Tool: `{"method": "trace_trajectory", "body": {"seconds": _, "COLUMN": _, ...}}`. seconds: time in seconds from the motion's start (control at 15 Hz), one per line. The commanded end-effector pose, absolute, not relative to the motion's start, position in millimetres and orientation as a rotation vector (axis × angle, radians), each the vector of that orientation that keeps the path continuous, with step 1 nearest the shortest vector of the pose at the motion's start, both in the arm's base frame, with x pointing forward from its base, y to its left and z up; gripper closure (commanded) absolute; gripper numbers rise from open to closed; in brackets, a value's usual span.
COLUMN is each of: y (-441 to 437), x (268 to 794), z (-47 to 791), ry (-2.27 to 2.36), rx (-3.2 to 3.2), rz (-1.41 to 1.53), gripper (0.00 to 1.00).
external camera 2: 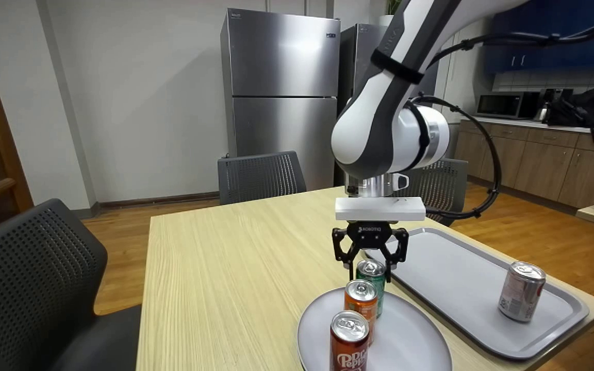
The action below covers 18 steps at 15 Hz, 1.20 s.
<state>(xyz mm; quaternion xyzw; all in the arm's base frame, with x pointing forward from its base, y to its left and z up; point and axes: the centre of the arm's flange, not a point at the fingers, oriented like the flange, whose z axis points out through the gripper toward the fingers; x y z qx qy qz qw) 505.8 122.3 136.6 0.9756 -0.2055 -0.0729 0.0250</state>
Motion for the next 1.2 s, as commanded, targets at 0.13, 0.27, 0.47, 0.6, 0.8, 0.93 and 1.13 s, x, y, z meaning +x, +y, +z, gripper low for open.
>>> {"method": "trace_trajectory", "body": {"seconds": 0.13, "y": 126.1, "x": 509.7, "z": 138.7, "ry": -0.642, "rx": 3.015, "rz": -0.208, "gripper": 0.62}}
{"method": "trace_trajectory", "body": {"seconds": 0.27, "y": 125.7, "x": 509.0, "z": 141.0, "ry": -0.634, "rx": 3.018, "rz": -0.209, "gripper": 0.62}}
{"method": "trace_trajectory", "body": {"seconds": 0.47, "y": 120.4, "x": 512.0, "z": 150.3, "ry": -0.64, "rx": 3.022, "rz": -0.203, "gripper": 0.62}}
{"method": "trace_trajectory", "body": {"seconds": 0.6, "y": 113.1, "x": 517.2, "z": 154.3, "ry": -0.661, "rx": 3.023, "rz": -0.198, "gripper": 0.62}}
{"method": "trace_trajectory", "body": {"seconds": 0.8, "y": 96.9, "x": 530.0, "z": 159.1, "ry": -0.715, "rx": 3.019, "rz": -0.185, "gripper": 0.62}}
{"method": "trace_trajectory", "body": {"seconds": 0.93, "y": 86.9, "x": 537.9, "z": 163.9, "ry": -0.75, "rx": 3.016, "rz": -0.17, "gripper": 0.62}}
{"method": "trace_trajectory", "body": {"seconds": 1.13, "y": 71.5, "x": 548.9, "z": 170.3, "ry": -0.798, "rx": 3.009, "rz": -0.146, "gripper": 0.62}}
